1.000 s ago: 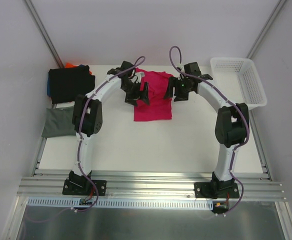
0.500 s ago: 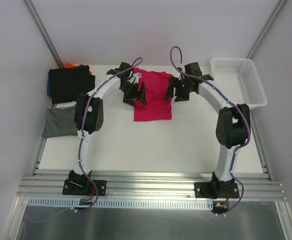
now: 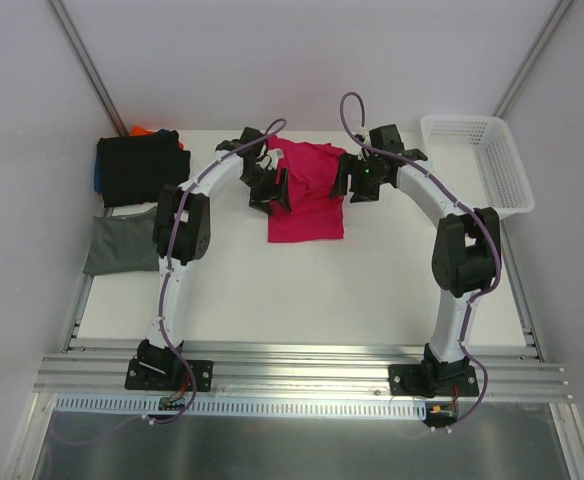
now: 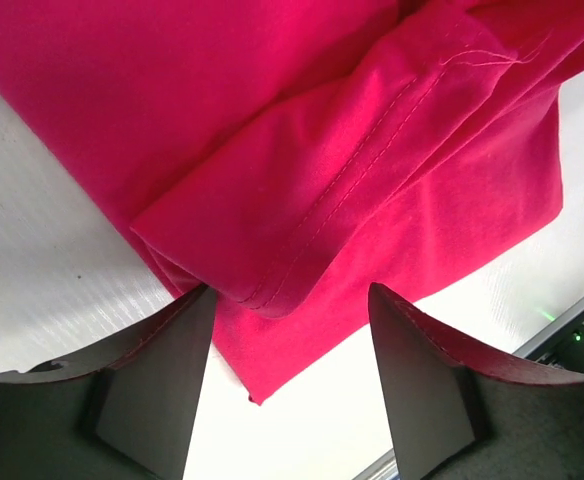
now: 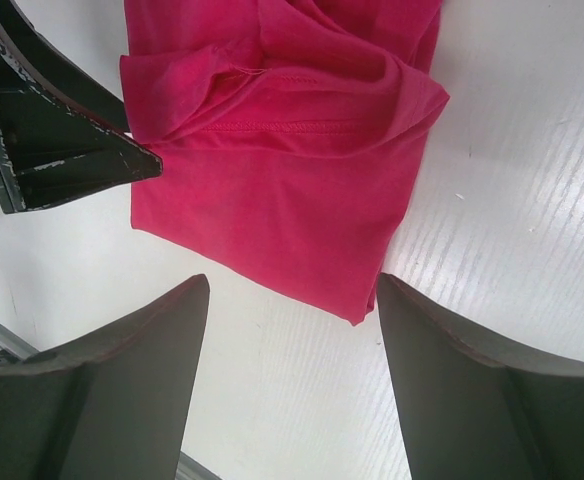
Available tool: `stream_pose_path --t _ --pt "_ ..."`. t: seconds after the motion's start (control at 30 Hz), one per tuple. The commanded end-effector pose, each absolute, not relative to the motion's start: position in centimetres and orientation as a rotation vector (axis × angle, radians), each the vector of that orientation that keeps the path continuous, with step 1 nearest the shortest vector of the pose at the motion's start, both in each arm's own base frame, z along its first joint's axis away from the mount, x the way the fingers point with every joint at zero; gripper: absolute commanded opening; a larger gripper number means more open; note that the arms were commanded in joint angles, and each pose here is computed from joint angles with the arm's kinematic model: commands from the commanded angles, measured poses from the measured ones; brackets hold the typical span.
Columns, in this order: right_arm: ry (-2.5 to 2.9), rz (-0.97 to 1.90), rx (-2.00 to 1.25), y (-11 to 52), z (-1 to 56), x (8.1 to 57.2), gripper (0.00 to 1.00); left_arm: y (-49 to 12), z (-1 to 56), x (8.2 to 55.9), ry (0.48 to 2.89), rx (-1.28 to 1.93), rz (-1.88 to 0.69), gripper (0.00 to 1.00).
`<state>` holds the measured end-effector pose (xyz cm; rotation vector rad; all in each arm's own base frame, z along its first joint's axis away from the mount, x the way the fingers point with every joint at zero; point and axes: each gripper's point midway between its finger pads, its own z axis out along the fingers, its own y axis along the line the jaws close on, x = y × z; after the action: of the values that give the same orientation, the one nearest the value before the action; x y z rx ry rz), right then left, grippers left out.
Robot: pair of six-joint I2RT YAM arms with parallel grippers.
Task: Fold and stack the t-shirts
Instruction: Fold the tshirt
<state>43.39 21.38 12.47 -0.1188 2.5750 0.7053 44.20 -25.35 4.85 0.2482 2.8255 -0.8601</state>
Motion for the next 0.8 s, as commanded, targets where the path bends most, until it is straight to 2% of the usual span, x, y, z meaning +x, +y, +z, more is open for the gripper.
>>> stream_pose_path --t 0.0,0.17,0.27,0.37,0.4,0.43,0.5,0.77 --pt "2.482 0.704 -0.136 21.1 15.7 44.0 0.72 -25.7 6.9 45.1 2.768 0.27 -0.891 0.62" --pt "2.476 0.704 -0.14 21.3 15.7 44.1 0.72 -25.7 6.8 45.2 2.766 0.266 -0.884 0.62" --pt "2.472 0.701 -0.138 21.3 15.8 44.3 0.72 -25.7 6.6 45.3 2.767 0.267 -0.884 0.55" --pt "2.477 0.697 -0.143 21.3 15.6 44.2 0.72 -25.7 6.5 45.6 2.763 0.263 -0.876 0.37" --pt "2.48 0.693 -0.145 21.3 15.5 44.1 0.72 -25.6 6.4 45.6 2.766 0.259 -0.87 0.25" --pt "2.485 0.693 -0.14 21.2 15.3 44.1 0.72 -25.7 6.5 45.6 2.765 0.259 -0.868 0.17" --pt "2.483 0.697 -0.142 21.2 15.3 44.1 0.72 -25.6 6.6 45.7 2.761 0.251 -0.863 0.08" --pt "2.469 0.7 -0.151 21.8 15.7 44.4 0.72 -25.4 8.0 45.8 2.735 0.252 -0.866 0.02"
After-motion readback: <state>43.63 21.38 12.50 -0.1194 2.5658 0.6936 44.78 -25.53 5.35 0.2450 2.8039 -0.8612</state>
